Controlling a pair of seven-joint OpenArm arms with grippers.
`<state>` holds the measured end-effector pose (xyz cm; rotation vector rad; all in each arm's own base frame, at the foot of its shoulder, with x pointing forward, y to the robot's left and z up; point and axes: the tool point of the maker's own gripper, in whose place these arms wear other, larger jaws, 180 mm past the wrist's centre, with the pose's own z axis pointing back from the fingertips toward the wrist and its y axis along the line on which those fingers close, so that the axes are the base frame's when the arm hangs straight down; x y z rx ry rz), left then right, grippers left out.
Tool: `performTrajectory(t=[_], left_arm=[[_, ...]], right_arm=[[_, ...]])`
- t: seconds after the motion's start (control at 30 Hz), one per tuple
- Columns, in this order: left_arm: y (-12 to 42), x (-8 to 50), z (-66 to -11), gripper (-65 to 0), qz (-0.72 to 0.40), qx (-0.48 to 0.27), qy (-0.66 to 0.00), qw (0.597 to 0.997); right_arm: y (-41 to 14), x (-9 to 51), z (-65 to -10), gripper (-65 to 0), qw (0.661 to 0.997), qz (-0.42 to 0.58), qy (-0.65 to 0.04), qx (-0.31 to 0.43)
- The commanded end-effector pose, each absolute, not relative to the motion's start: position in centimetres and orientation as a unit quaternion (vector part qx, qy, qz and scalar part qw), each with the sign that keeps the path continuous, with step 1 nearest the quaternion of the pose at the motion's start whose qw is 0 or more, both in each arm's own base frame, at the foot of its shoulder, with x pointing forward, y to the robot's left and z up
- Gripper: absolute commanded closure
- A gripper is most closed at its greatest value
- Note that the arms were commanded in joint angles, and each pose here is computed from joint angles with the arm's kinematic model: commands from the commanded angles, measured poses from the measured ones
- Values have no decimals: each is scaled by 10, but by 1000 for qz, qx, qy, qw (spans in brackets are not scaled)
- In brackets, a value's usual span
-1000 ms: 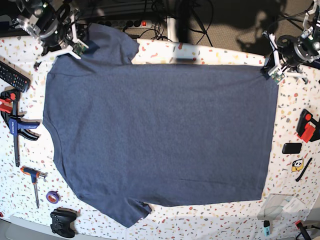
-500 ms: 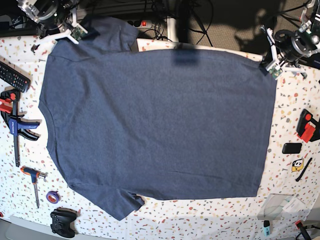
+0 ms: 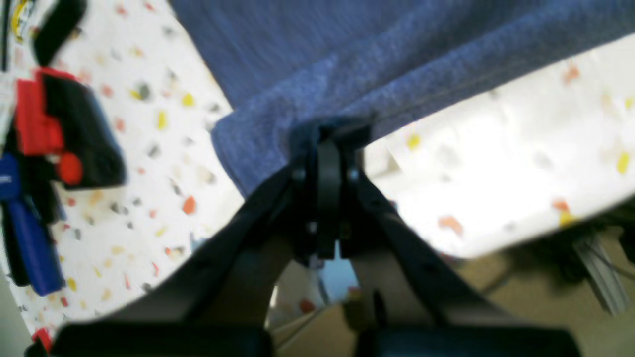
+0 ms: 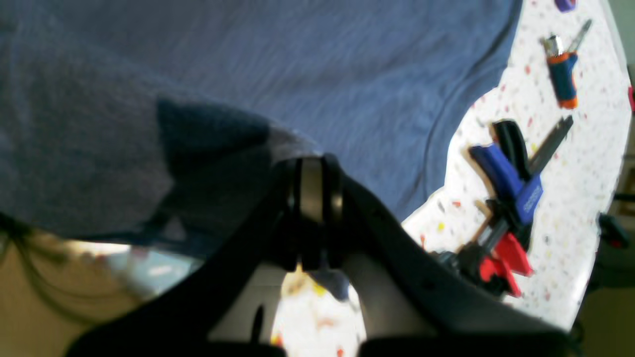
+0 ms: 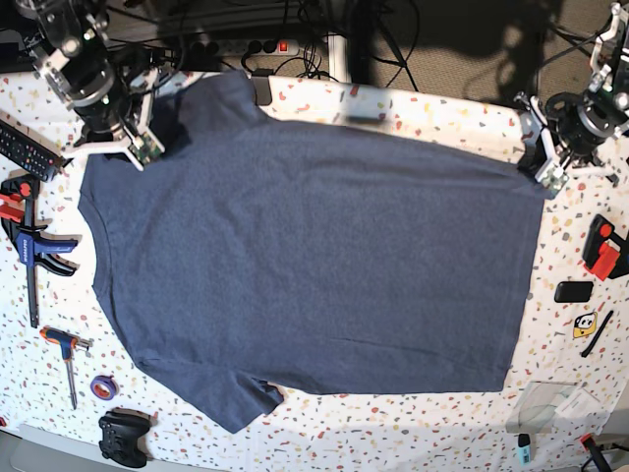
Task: Fold the T-shirt properly
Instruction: 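Drag the shirt with both grippers to straighten it flat, then regrasp the shirt edge with both grippers and pull it taut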
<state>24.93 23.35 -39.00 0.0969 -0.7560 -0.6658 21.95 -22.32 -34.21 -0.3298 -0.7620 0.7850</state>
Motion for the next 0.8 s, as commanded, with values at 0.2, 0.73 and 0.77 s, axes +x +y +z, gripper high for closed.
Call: performTrajectory(t=[0.2,0.73,0.77], left_arm=[[234,292,-372,0,-276,60,-420,863],[259,334,-390,0,-247,87,-416,871],[261,334,-392,0,-245,88,-415,872]], right_arm=[[-240,268,-333,0,836,330,-404,-172],[-242,326,-338,0,838,304,-431,-139],[-243,329,-337,0,837,305,-432,-139]])
